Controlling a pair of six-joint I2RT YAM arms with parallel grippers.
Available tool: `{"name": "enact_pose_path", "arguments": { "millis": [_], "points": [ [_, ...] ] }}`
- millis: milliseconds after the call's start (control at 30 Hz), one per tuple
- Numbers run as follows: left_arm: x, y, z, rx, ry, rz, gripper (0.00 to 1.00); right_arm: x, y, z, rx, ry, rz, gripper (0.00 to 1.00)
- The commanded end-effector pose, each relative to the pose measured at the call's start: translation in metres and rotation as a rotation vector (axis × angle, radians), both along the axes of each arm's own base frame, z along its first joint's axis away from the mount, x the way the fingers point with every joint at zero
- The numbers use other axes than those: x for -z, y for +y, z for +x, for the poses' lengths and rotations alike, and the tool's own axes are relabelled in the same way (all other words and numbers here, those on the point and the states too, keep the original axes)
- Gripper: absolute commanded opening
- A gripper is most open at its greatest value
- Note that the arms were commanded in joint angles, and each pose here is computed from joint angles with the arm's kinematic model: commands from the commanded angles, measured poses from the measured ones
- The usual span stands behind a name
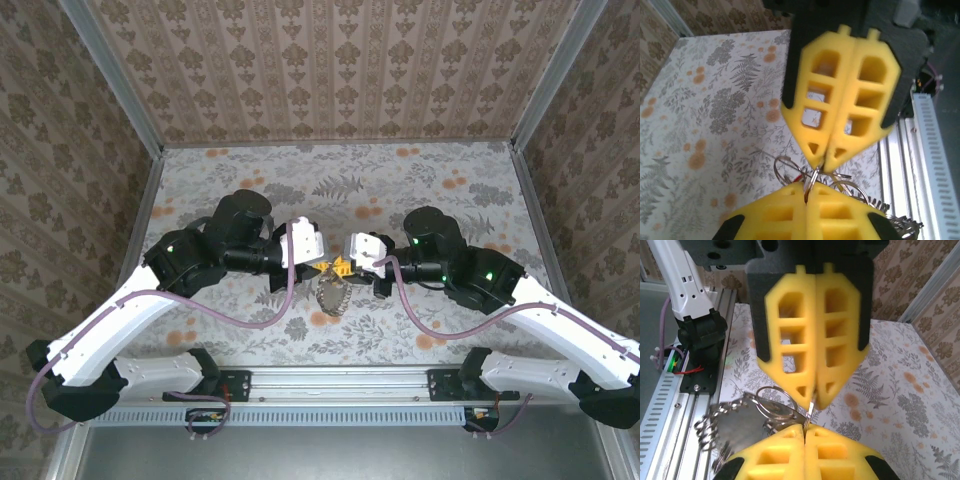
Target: Put the keys on the keyring
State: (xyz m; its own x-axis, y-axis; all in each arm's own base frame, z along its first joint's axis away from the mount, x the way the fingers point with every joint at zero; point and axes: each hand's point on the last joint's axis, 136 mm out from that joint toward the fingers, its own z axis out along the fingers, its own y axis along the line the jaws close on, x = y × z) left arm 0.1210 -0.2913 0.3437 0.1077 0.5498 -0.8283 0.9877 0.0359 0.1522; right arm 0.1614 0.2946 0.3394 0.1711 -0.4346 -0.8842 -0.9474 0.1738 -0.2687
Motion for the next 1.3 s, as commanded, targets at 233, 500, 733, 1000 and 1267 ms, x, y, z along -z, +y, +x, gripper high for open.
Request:
{"name": "enact_pose_path", "arguments": {
  "millis": [233,500,733,1000,1267],
  "points": [
    [-0.013,-0.004,-0.019,0.095,0.044,-0.098,0.00,-0.017,0.004,-0.006,-0.039,-0.021,0.030,0.00],
    [-0.059,0.007,-0.028,0.179,0.102,-0.459,0.00,-0.035,-0.001,-0.018,-0.070,-0.058,0.143,0.16],
    [-0.074,0.016,-0.033,0.216,0.098,-0.560,0.00,-0.045,0.000,-0.027,-0.115,-0.065,0.187,0.17],
    [-0.081,0.022,-0.042,0.260,0.099,-0.643,0.00,-0.067,-0.008,-0.033,-0.108,-0.106,0.277,0.20],
    [-0.094,0.021,-0.047,0.318,0.120,-0.734,0.00,-0.090,-0.007,-0.047,-0.181,-0.120,0.378,0.22]
  ]
}}
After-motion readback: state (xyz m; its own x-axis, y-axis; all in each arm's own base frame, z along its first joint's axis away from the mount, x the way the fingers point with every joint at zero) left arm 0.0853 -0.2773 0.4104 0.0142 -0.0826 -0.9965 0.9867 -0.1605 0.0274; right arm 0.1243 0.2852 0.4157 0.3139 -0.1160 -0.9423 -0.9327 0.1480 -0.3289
